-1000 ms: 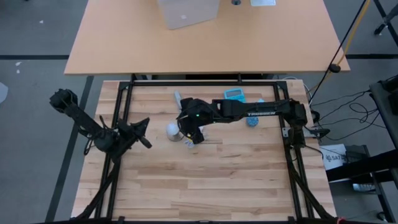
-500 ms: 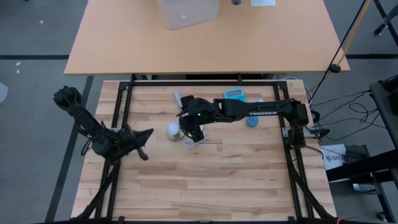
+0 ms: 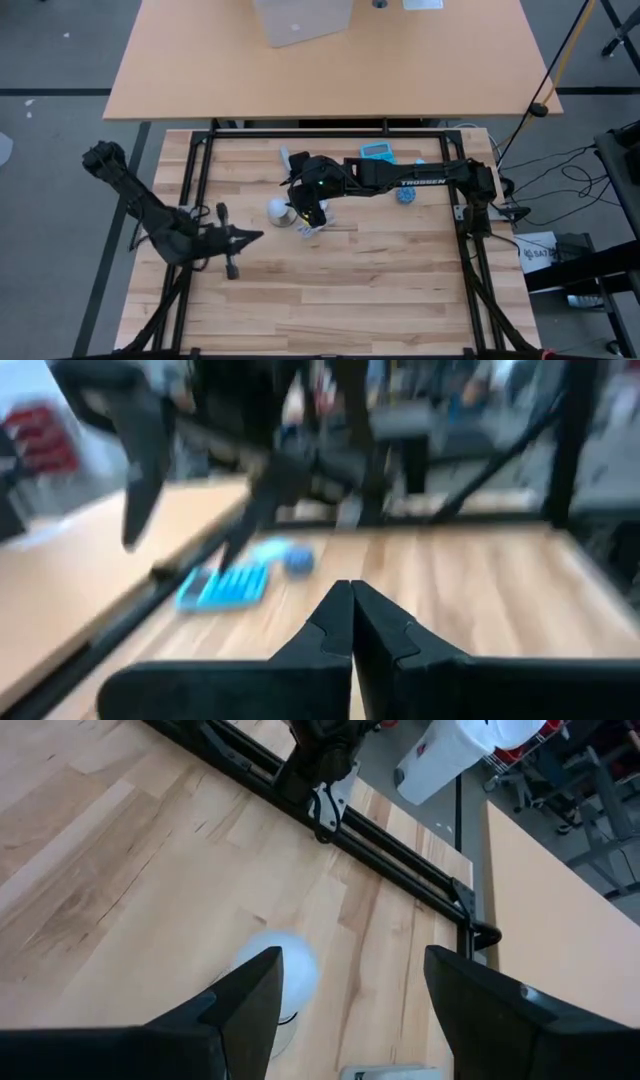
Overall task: Screw lightbulb
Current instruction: Insert the white lightbulb into the desk lamp
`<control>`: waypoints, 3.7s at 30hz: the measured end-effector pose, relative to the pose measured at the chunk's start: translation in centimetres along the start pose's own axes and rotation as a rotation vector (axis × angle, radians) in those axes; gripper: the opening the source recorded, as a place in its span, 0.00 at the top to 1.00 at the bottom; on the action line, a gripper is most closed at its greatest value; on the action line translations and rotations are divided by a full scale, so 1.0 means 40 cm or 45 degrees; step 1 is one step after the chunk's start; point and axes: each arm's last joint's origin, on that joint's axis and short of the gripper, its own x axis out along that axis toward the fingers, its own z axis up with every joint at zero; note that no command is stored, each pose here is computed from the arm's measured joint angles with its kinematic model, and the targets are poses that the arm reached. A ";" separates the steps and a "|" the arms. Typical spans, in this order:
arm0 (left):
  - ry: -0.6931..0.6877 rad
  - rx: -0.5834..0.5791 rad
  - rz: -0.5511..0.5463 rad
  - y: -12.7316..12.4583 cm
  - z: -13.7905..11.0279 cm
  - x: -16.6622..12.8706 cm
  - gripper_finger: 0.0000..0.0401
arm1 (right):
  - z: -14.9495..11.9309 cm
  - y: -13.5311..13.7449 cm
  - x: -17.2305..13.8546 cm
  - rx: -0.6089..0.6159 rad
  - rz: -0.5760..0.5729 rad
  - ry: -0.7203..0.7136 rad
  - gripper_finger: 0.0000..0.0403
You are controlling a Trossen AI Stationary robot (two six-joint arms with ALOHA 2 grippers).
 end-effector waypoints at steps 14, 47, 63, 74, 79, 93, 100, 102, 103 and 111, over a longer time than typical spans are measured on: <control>0.664 -0.322 0.391 0.090 -0.163 0.026 1.00 | -0.001 0.002 0.000 -0.023 0.006 0.008 0.41; 0.949 -0.339 0.348 0.169 -0.414 0.192 1.00 | -0.002 0.003 0.000 -0.060 0.008 0.013 0.41; 0.816 -0.378 0.348 0.186 -0.412 0.232 1.00 | -0.002 0.000 -0.029 -0.042 0.022 0.043 0.41; 0.758 -0.399 0.307 0.190 -0.427 0.264 1.00 | -0.020 0.010 -0.057 0.040 0.096 0.160 0.41; 0.752 -0.402 0.303 0.190 -0.423 0.263 1.00 | -0.025 0.014 -0.058 0.056 0.113 0.188 0.41; 0.768 -0.393 0.307 0.196 -0.383 0.229 1.00 | -0.027 0.057 -0.014 -0.080 0.111 0.270 0.39; 0.765 -0.392 0.322 0.197 -0.352 0.196 1.00 | -0.044 0.070 0.034 -0.097 0.099 0.326 0.40; 0.750 -0.405 0.327 0.200 -0.341 0.186 1.00 | -0.048 0.074 0.045 -0.099 0.102 0.330 0.40; 0.746 -0.406 0.334 0.200 -0.336 0.181 1.00 | -0.049 0.075 0.049 -0.099 0.104 0.331 0.40; 0.624 -0.417 0.361 0.199 -0.297 0.159 1.00 | -0.040 0.072 0.057 -0.078 0.081 0.276 0.39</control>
